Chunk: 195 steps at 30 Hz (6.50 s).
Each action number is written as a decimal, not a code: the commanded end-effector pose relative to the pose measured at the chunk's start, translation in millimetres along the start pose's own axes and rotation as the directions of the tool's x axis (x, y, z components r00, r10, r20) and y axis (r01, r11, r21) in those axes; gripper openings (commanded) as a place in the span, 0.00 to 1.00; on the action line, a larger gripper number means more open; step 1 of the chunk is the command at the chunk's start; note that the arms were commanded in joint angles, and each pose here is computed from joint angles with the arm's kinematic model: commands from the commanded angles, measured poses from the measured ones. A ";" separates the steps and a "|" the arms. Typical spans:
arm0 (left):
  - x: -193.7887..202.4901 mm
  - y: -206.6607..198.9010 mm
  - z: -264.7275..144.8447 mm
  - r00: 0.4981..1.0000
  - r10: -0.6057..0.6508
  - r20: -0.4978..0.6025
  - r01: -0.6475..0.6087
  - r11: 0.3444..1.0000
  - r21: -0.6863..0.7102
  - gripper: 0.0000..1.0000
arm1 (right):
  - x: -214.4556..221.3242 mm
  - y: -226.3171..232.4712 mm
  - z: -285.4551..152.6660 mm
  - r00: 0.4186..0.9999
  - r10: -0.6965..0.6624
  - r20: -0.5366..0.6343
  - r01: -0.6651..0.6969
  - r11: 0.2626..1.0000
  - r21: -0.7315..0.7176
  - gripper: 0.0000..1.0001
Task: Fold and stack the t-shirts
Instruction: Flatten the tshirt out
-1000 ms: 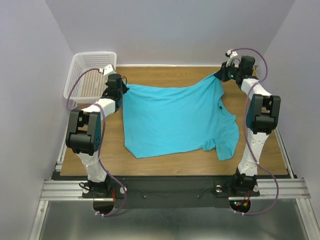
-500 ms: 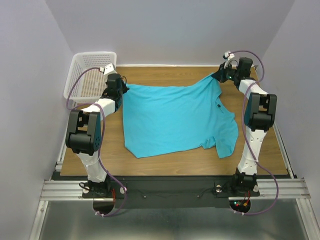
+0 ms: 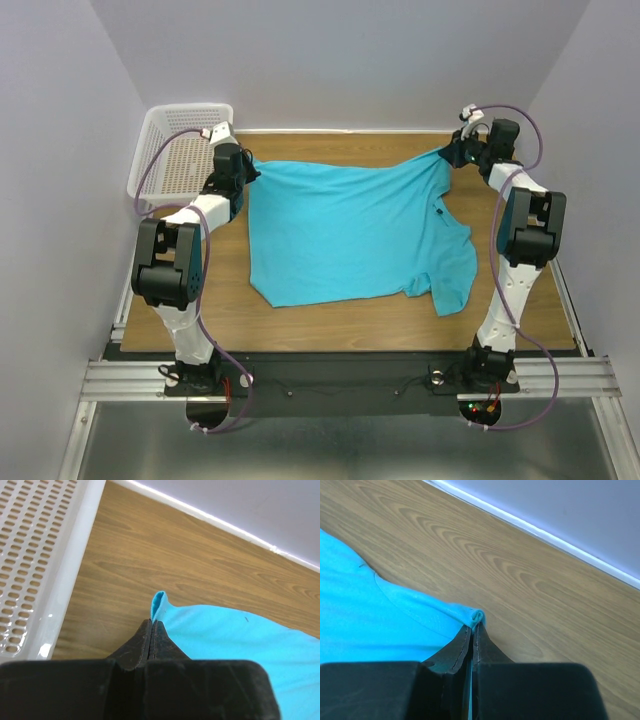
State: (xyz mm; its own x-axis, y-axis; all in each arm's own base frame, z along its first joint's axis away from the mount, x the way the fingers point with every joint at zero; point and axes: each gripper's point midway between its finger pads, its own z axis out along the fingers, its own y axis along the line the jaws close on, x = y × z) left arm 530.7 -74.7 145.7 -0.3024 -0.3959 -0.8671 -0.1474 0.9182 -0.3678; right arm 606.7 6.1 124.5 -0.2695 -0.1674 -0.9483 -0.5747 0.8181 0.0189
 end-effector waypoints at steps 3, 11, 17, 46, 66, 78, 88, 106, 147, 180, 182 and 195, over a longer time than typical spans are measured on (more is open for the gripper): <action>-53.6 -29.5 2.0 0.992 0.000 0.124 -0.013 0.995 0.104 0.00 | -43.9 -5.3 -14.6 0.992 -0.073 0.106 0.072 0.997 0.015 0.01; -52.8 -29.8 -5.0 0.991 0.029 0.132 -0.046 0.991 0.127 0.00 | -46.8 3.4 -17.5 0.988 -0.080 0.129 0.083 0.996 -0.019 0.00; -47.0 -8.0 -7.2 0.992 0.037 0.121 -0.045 0.997 0.061 0.00 | -50.7 -3.8 -34.2 0.986 -0.094 0.137 0.093 0.996 0.012 0.01; -22.4 0.0 0.6 0.996 0.083 0.031 -0.086 0.990 0.111 0.00 | -39.5 -2.3 -55.4 0.979 -0.038 0.201 0.037 0.999 0.008 0.01; -24.0 -9.3 14.4 0.993 0.115 0.036 -0.119 0.980 0.158 0.00 | -22.7 -23.0 -10.9 0.957 -0.209 0.201 0.234 0.966 -0.108 0.01; -24.5 -20.6 29.3 0.996 0.091 0.025 -0.094 0.975 0.200 0.00 | -24.2 -7.5 -21.3 0.950 -0.228 0.213 0.259 0.956 -0.134 0.01; -26.4 -14.2 27.5 0.993 0.115 0.032 -0.119 0.979 0.168 0.00 | -33.4 -7.9 -34.1 0.940 -0.249 0.234 0.281 0.952 -0.117 0.01; -62.5 -27.7 0.4 0.968 0.162 0.190 -0.207 0.947 0.246 0.00 | -58.7 -11.5 -59.8 0.928 -0.245 0.279 0.284 0.953 -0.108 0.00; -4.9 -45.3 -37.4 0.986 0.169 -0.011 -0.145 0.876 0.459 0.00 | -11.5 32.0 -86.0 0.975 -0.182 0.130 0.203 0.964 -0.170 0.01; 56.6 0.0 -97.6 0.936 0.150 -0.318 -0.061 0.960 0.272 0.45 | 102.8 75.4 -135.4 0.961 -0.148 -0.236 0.123 0.986 -0.116 0.01; 66.4 3.1 -91.5 0.916 0.171 -0.364 -0.070 0.960 0.272 0.45 | 103.4 75.9 -135.9 0.961 -0.143 -0.236 0.118 0.986 -0.117 0.01; 105.1 25.7 -62.8 0.847 0.120 -0.518 -0.050 0.988 0.147 0.45 | 107.1 78.4 -134.9 0.963 -0.130 -0.237 0.102 0.987 -0.127 0.01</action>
State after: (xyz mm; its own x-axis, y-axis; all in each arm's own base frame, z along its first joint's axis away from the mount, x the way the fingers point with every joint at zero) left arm 419.1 -93.5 47.5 -0.7864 -0.2259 -0.5750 0.0071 0.9274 -0.3741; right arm 422.4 -16.8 50.5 -0.4042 -0.3877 -0.8284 -0.6944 0.7196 0.0020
